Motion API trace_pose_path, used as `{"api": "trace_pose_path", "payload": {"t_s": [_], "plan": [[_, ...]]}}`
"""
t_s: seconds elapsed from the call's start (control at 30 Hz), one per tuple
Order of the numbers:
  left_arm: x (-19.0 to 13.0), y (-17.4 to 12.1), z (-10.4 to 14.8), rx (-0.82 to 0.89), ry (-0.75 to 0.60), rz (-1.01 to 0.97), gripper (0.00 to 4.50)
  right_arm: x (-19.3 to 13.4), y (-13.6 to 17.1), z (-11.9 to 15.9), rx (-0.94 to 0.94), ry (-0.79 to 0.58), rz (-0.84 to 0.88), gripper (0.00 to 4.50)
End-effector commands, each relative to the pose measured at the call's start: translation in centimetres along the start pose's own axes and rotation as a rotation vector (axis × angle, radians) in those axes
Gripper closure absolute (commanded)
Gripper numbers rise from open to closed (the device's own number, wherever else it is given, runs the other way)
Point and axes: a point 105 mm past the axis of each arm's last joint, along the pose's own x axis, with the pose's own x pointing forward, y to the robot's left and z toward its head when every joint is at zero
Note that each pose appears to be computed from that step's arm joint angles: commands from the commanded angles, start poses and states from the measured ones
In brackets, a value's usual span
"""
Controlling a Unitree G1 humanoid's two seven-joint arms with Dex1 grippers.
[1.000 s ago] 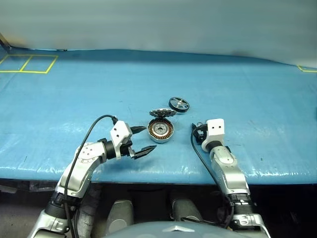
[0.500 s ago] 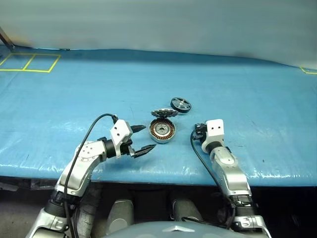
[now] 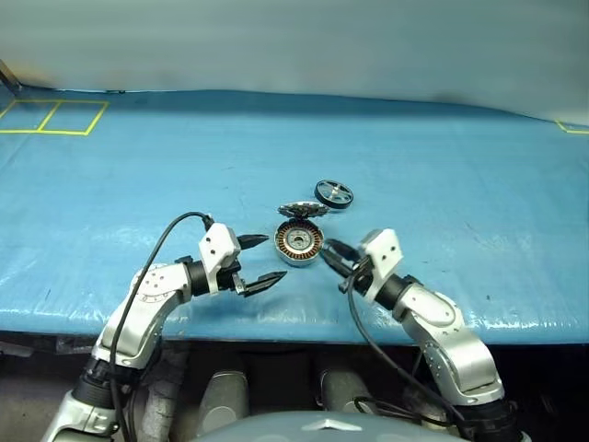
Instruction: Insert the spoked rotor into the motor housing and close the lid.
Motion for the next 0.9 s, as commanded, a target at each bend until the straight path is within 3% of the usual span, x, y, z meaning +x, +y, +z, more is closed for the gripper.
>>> {"api": "trace_pose_path", "payload": {"t_s": [0.03,0.3,0.67,0.9], "plan": [[-0.9,1.1,0.7,0.036,-0.021,0.056,0.34,1.4,1.3,0.7,-0.062,-0.002,0.082,3.84],[-2.6,2.4,-0.4,-0.005,-0.006,0.179,0.34,4.4,0.2,1.4,-0.108,-0.036,0.043,3.84],[-1.7,1.7,-0.1,-0.021,-0.034,0.164,0.34,4.6,-3.6,0.6,-0.183,0.009,-0.148,3.84],[-1.4,1.7,-0.2,-0.030,-0.034,0.153,0.34,5.1,-2.6,0.6,-0.153,0.001,-0.105,3.84]]}}
